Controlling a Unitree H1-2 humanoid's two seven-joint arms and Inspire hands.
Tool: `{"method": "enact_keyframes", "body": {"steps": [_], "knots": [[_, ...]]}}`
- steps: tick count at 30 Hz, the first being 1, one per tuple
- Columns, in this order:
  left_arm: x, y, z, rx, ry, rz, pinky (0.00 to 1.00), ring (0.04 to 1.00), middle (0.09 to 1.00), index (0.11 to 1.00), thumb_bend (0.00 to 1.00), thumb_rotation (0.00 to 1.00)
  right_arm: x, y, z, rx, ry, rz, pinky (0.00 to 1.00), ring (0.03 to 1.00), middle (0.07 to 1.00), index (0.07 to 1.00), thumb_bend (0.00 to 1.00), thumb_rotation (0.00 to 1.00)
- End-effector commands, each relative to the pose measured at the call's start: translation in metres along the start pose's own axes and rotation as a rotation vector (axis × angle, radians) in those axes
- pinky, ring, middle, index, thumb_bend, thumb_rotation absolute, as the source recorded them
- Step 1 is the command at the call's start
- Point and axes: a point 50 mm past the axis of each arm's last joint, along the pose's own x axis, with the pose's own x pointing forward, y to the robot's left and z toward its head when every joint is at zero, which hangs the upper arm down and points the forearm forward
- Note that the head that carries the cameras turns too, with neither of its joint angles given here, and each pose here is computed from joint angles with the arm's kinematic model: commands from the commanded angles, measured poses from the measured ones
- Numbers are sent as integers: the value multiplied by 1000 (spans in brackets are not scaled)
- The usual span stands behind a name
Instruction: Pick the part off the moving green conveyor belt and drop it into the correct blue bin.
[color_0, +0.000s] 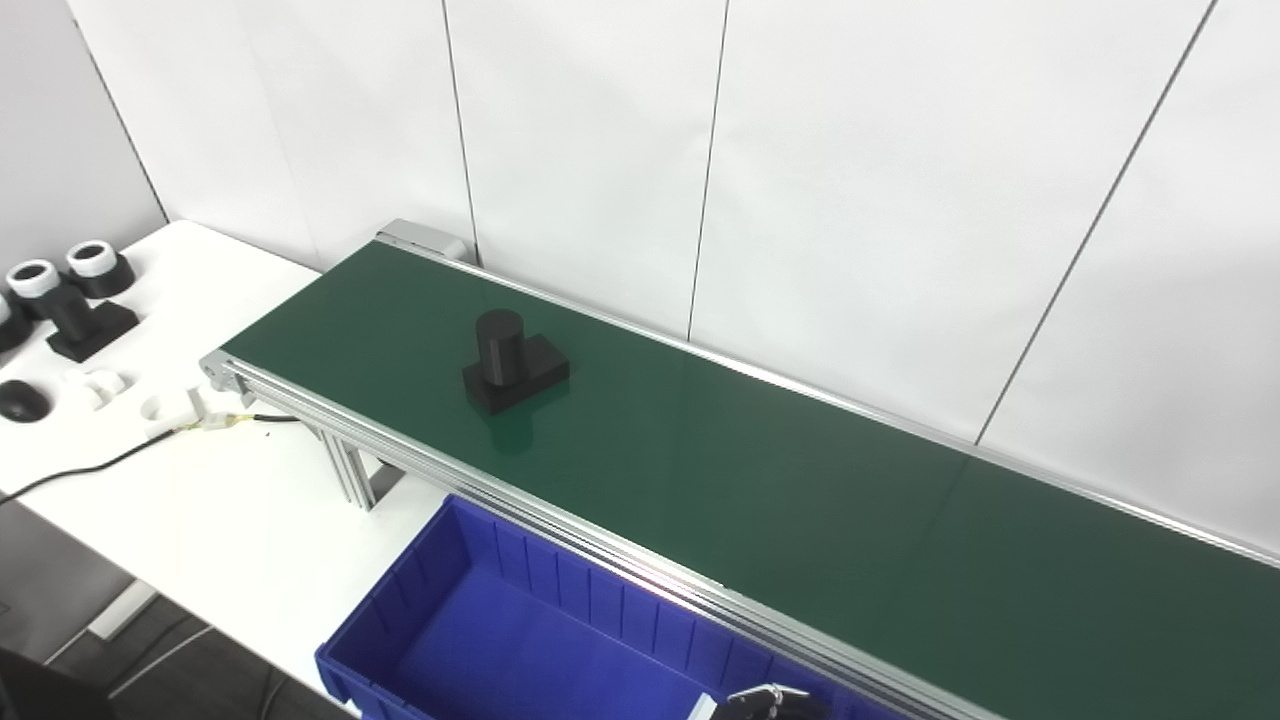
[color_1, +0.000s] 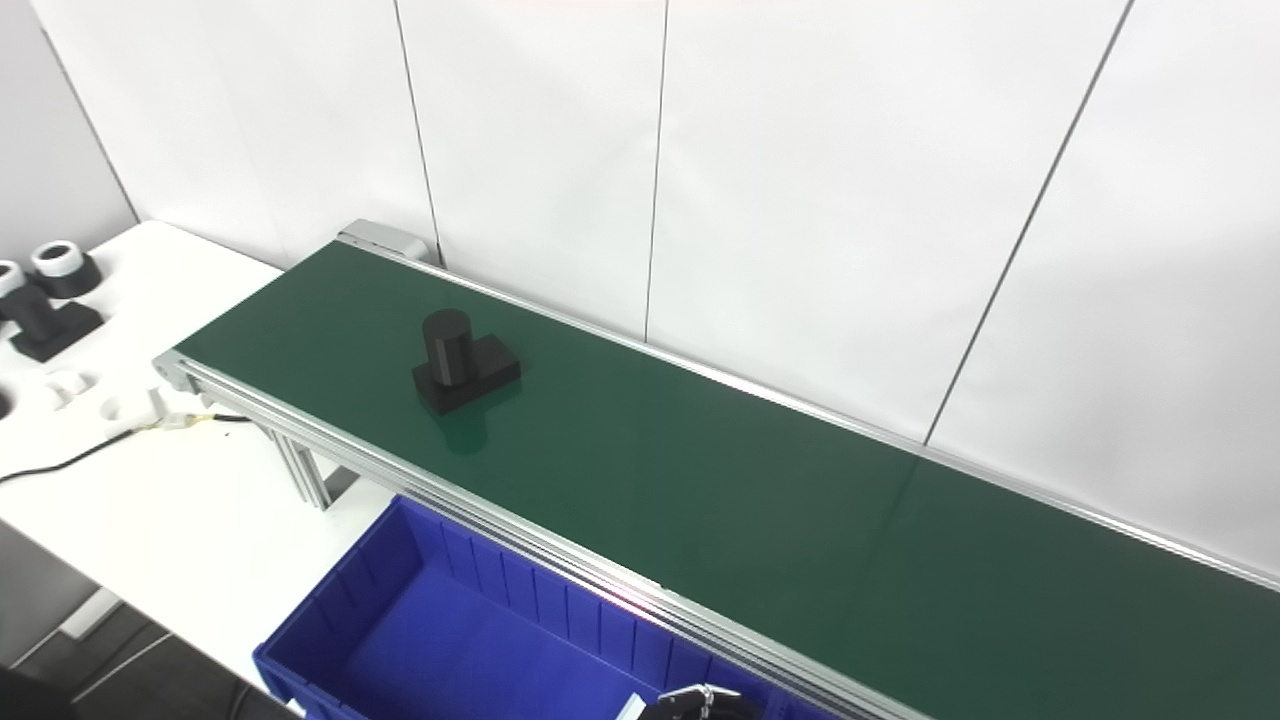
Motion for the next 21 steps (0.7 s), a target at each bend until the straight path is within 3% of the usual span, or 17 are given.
{"method": "enact_keyframes", "body": {"steps": [1,21], "knots": [[2,-13,13,-38,-64,-14,710,700,700,671,748,0,6,1,12,2,-72,-4,678,792,839,867,478,23],[-2,-7,12,-56,-58,-22,752,728,716,677,721,0,6,4,9,-20,-65,3,623,753,795,813,560,122]]}}
